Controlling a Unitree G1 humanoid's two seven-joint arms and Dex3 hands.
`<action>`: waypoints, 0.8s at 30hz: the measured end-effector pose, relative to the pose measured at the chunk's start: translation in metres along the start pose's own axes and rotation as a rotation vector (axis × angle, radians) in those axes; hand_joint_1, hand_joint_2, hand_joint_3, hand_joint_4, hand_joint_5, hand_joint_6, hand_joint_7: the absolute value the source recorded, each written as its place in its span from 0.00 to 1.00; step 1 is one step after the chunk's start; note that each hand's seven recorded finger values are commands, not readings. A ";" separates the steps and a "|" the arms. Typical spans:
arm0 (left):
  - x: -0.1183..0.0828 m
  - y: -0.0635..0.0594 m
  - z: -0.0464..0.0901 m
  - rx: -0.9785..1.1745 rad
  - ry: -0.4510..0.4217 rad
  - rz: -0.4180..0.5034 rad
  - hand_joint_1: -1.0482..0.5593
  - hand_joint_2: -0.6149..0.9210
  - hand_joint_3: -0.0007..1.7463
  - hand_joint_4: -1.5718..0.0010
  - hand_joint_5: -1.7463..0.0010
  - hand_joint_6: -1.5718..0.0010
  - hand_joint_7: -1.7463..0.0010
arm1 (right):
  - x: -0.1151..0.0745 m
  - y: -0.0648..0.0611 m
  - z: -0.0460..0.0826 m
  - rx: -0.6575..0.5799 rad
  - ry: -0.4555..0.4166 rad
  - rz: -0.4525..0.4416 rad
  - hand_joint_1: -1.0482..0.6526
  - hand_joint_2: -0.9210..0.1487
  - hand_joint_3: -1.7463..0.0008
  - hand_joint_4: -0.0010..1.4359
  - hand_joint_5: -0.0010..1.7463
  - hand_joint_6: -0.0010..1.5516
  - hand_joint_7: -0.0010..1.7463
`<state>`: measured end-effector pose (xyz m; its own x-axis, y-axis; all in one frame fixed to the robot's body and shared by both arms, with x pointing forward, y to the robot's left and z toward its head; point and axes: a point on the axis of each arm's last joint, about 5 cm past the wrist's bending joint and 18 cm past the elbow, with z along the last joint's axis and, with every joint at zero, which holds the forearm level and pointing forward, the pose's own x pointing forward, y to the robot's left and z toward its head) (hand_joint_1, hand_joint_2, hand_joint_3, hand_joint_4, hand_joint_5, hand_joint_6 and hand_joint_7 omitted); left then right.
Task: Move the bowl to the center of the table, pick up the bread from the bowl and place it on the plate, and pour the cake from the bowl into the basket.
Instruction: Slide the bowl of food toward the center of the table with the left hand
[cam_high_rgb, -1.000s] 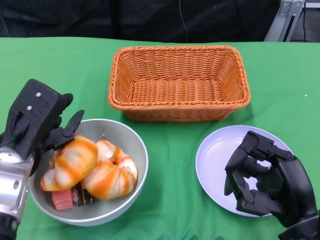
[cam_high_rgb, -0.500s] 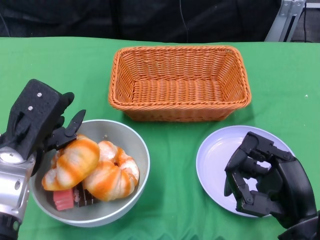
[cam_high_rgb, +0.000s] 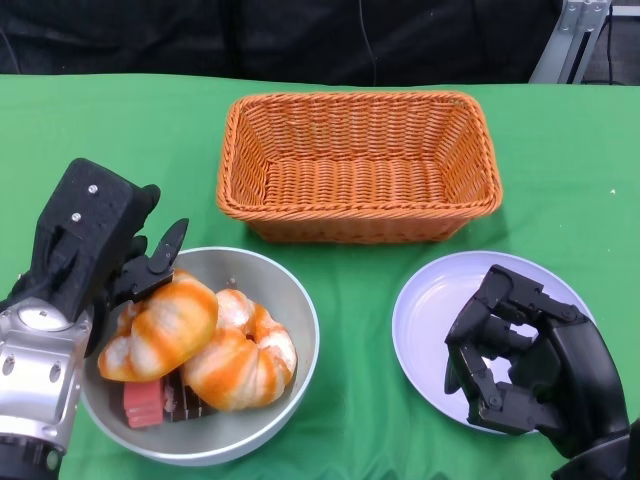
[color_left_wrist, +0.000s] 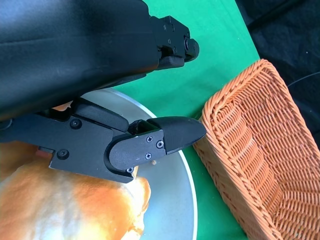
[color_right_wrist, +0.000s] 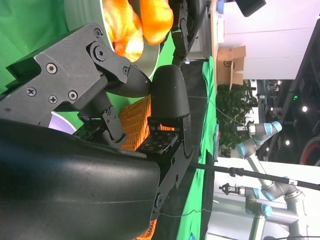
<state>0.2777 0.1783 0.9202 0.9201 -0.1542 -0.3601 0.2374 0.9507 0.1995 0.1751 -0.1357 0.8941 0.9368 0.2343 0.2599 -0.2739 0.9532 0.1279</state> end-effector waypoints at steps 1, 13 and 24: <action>0.000 0.000 0.000 -0.002 -0.001 0.000 0.25 1.00 0.41 1.00 1.00 1.00 1.00 | 0.000 0.000 0.000 -0.002 0.000 0.000 0.54 0.36 0.34 0.54 0.98 0.44 0.84; 0.001 -0.006 0.002 -0.029 -0.007 0.001 0.25 1.00 0.41 1.00 1.00 1.00 1.00 | 0.000 0.001 0.000 -0.011 -0.009 -0.002 0.54 0.38 0.32 0.55 0.98 0.44 0.84; 0.002 -0.011 0.003 -0.044 -0.008 0.017 0.25 1.00 0.41 1.00 1.00 1.00 1.00 | -0.002 0.001 0.000 -0.030 0.002 -0.007 0.54 0.39 0.31 0.54 0.97 0.44 0.84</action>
<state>0.2778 0.1666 0.9202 0.9265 -0.1400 -0.3493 0.2080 0.9641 0.1652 0.1729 -0.1348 0.8935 0.9389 0.2281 0.2576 -0.2609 0.9601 0.1005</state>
